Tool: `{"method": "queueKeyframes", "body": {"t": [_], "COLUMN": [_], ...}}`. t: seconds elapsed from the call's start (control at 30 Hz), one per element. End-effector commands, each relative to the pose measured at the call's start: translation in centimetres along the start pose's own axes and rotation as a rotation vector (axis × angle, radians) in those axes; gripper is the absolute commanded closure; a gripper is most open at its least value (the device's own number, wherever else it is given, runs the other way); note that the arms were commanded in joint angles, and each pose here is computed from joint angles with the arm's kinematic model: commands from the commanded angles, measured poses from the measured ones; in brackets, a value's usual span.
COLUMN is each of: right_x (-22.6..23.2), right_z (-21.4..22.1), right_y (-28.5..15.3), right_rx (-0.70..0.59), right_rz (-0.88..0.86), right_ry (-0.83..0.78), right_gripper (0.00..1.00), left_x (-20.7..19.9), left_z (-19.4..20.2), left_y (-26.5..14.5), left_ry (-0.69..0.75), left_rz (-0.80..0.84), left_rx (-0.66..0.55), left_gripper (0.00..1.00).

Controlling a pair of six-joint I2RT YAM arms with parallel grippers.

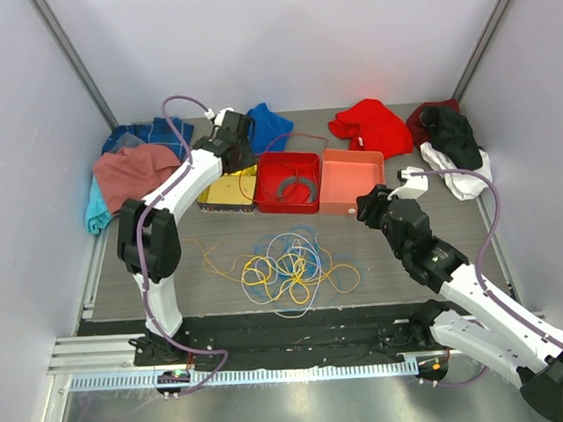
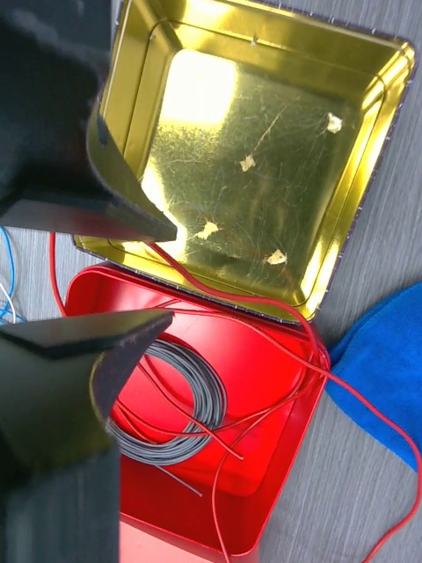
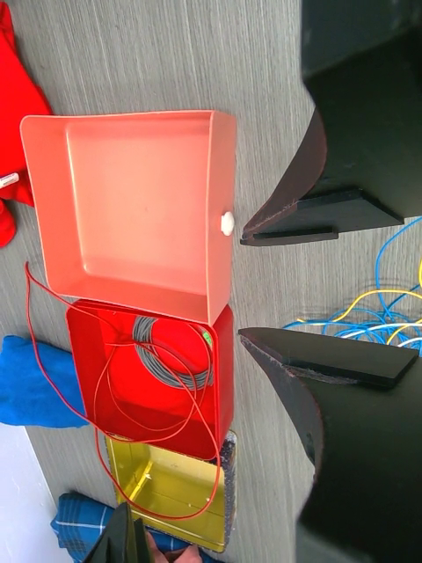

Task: Untangle the cables

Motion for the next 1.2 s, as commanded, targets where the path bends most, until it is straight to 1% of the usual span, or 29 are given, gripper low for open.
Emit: {"method": "queueKeyframes", "body": {"t": [0.0, 0.1, 0.13, 0.23, 0.3, 0.37, 0.4, 0.47, 0.5, 0.67, 0.77, 0.8, 0.87, 1.0, 1.1, 1.13, 1.17], "right_x": [0.3, 0.4, 0.4, 0.5, 0.4, 0.4, 0.4, 0.4, 0.4, 0.4, 0.6, 0.6, 0.6, 0.5, 0.4, 0.4, 0.3], "right_z": [-0.9, -0.8, -0.8, -0.8, -0.8, -0.8, -0.8, -0.6, -0.7, -0.6, -0.6, -0.6, -0.6, -0.7, -0.7, -0.7, -0.7], "right_y": [-0.2, -0.1, 0.0, 0.0, 0.1, 0.1, 0.0, 0.1, 0.1, 0.2, 0.2, 0.3, 0.3, 0.1, 0.0, 0.0, 0.0], "right_rx": [-0.046, -0.042, -0.04, -0.04, -0.039, -0.039, -0.041, -0.037, -0.041, -0.037, -0.037, -0.035, -0.037, -0.035, -0.036, -0.037, -0.034], "right_rz": [-0.011, -0.014, -0.014, -0.019, -0.017, -0.017, -0.017, -0.016, -0.014, -0.016, -0.024, -0.022, -0.023, -0.02, -0.017, -0.016, -0.013], "right_ry": [0.03, 0.028, 0.026, 0.028, 0.029, 0.026, 0.026, 0.023, 0.024, 0.021, 0.027, 0.026, 0.029, 0.029, 0.023, 0.02, 0.016], "right_gripper": [0.5, 0.5, 0.5, 0.5, 0.5, 0.5, 0.5, 0.5, 0.5, 0.5, 0.5, 0.5, 0.5, 0.5, 0.5, 0.5, 0.5], "left_x": [-0.1, 0.5, 0.6, 1.1, 1.3, 1.6, 1.7, 1.7, 1.7, 0.2, -2.2, -3.6, -5.3, -8.1, -9.1, -8.9, -9.0], "left_z": [-0.1, 0.1, 0.0, 0.1, 0.4, 0.7, 0.9, 0.9, 1.0, -0.1, -0.5, -0.5, 0.3, 1.8, 2.9, 3.8, 4.2], "left_y": [0.6, 0.9, 0.8, 1.2, 1.6, 1.9, 2.0, 1.8, 1.7, 0.0, -1.2, -1.6, -1.9, -0.3, 0.8, 2.1, 2.5], "left_ry": [-0.025, -0.033, -0.033, -0.033, -0.035, -0.043, -0.046, -0.055, -0.057, -0.059, -0.033, -0.021, 0.013, 0.034, 0.038, 0.046, 0.052], "left_rz": [0.022, 0.01, 0.011, 0.0, -0.004, -0.003, 0.001, 0.012, 0.019, 0.09, 0.155, 0.186, 0.22, 0.255, 0.261, 0.239, 0.233], "left_rx": [-0.002, -0.003, -0.004, 0.004, 0.018, 0.033, 0.04, 0.037, 0.035, 0.006, -0.021, -0.029, -0.022, 0.015, 0.039, 0.06, 0.065], "left_gripper": [0.52, 0.42, 0.41, 0.42, 0.46, 0.55, 0.69, 0.88, 1.0, 1.0, 1.0, 1.0, 1.0, 1.0, 1.0, 1.0, 1.0]}}
Point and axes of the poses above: each gripper's point midway between its finger pads, its own y axis out along the fingers, its own x axis along the line the jaws close on, z = x × y, the point moved 10 cm from there along -y, back along the fingers, and after that the axes turned 9 degrees about -y, right-handed, at the moved point
